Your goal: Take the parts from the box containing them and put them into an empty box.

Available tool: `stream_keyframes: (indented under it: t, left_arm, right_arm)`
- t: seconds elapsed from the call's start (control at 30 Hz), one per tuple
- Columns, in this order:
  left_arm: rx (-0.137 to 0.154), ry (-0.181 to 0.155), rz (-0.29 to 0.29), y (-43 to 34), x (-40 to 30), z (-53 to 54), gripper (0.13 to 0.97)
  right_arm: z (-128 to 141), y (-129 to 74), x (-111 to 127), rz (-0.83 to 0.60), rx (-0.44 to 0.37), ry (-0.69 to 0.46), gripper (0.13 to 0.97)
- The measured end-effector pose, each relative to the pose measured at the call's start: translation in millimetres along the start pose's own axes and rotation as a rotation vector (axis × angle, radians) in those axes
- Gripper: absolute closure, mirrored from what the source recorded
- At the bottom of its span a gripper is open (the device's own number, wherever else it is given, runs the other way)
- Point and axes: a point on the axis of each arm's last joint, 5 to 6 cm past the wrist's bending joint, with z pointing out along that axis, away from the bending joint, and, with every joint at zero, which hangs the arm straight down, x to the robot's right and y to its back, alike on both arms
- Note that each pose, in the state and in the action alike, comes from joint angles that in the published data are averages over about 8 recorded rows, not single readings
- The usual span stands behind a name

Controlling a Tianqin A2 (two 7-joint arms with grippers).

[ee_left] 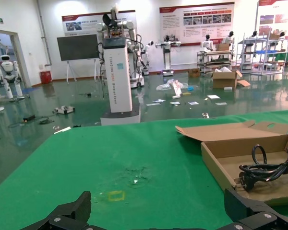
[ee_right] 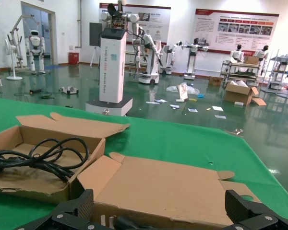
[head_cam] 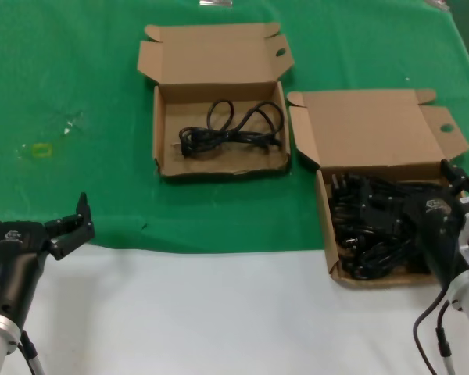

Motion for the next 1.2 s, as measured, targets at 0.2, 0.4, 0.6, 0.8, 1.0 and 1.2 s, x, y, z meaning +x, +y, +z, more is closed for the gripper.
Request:
stream_keyframes:
  t: [0.2, 0.4, 0.6, 0.8, 1.0, 1.2]
  left_arm:
    - [0.000, 0.000, 0.000, 0.0, 0.0, 0.0, 0.132]
    - [0.000, 0.000, 0.000, 0.0, 0.0, 0.0, 0.132]
    - [0.000, 0.000, 0.000, 0.0, 0.0, 0.0, 0.132]
    - [0.000, 0.000, 0.000, 0.0, 0.0, 0.0, 0.132]
    - [0.000, 0.000, 0.000, 0.0, 0.0, 0.0, 0.132]
    - [0.000, 0.000, 0.000, 0.0, 0.0, 0.0, 0.132]
  right_arm:
    - [0.0, 0.0, 0.0, 0.000, 0.000, 0.000, 0.130]
    - [0.0, 0.0, 0.0, 0.000, 0.000, 0.000, 0.130]
    - [0.0, 0.0, 0.0, 0.000, 0.000, 0.000, 0.130]
    - [0.0, 0.0, 0.0, 0.000, 0.000, 0.000, 0.130]
    - [0.0, 0.0, 0.0, 0.000, 0.000, 0.000, 0.130]
    - [0.0, 0.0, 0.0, 0.000, 0.000, 0.000, 0.130]
